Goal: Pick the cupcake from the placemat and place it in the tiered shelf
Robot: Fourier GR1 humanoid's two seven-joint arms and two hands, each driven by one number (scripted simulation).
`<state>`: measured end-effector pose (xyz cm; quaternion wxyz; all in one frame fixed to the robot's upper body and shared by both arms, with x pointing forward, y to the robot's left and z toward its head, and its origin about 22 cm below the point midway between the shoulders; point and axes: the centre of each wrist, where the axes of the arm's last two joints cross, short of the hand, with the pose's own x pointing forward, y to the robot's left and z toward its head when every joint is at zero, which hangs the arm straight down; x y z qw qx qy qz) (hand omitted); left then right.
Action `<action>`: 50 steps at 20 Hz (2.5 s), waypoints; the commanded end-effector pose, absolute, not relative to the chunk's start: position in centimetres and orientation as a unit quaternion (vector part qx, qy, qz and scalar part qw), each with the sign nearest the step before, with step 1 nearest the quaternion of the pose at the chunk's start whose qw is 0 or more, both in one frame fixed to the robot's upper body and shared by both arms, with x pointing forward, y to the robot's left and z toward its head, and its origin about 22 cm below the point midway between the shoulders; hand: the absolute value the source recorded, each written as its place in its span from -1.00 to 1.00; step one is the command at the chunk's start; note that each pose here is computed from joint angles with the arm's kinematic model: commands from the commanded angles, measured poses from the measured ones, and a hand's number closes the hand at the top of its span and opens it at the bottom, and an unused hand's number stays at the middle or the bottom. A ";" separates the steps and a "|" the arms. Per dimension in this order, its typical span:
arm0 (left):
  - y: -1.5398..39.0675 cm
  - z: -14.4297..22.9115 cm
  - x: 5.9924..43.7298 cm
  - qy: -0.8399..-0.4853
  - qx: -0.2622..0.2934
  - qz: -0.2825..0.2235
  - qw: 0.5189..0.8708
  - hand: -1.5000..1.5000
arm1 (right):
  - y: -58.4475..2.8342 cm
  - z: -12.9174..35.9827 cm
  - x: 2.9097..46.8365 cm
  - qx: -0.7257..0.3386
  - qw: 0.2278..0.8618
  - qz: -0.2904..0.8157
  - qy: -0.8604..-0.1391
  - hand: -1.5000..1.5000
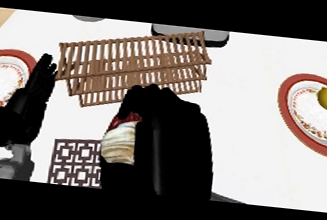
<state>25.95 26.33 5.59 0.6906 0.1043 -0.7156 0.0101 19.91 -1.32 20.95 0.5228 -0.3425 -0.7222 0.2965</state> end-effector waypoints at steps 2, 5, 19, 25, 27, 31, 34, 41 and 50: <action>27.0 6.4 26.3 -0.719 0.108 0.009 0.686 0.00 | 0.5 23.1 21.7 -0.364 0.594 0.220 -0.683 1.00; 26.9 5.4 26.0 -0.719 0.101 0.010 0.688 0.00 | 0.7 22.9 24.8 -0.366 0.601 0.215 -0.677 1.00; 26.3 6.5 26.9 -0.726 0.098 0.010 0.681 0.00 | 1.8 18.0 33.1 -0.377 0.584 0.185 -0.695 1.00; 25.8 7.6 26.6 -0.724 0.104 0.006 0.682 0.00 | 1.6 16.6 34.8 -0.361 0.601 0.136 -0.699 1.00; 26.0 6.4 26.9 -0.724 0.099 0.004 0.683 0.00 | 1.7 16.6 34.6 -0.338 0.610 0.120 -0.707 1.00; 26.6 6.1 27.1 -0.728 0.103 0.005 0.678 0.00 | 1.6 16.1 36.8 -0.319 0.639 0.151 -0.683 -1.00; 24.8 5.7 26.9 -0.720 0.103 0.002 0.686 0.00 | 1.3 15.5 37.8 -0.314 0.640 0.154 -0.685 -1.00; 26.0 6.8 27.7 -0.725 0.103 0.015 0.681 0.00 | 2.0 17.7 37.2 -0.255 0.609 0.119 -0.742 -1.00; 27.0 5.6 25.2 -0.710 0.118 0.016 0.694 0.00 | -2.5 21.3 38.1 -0.262 0.608 0.008 -0.749 -1.00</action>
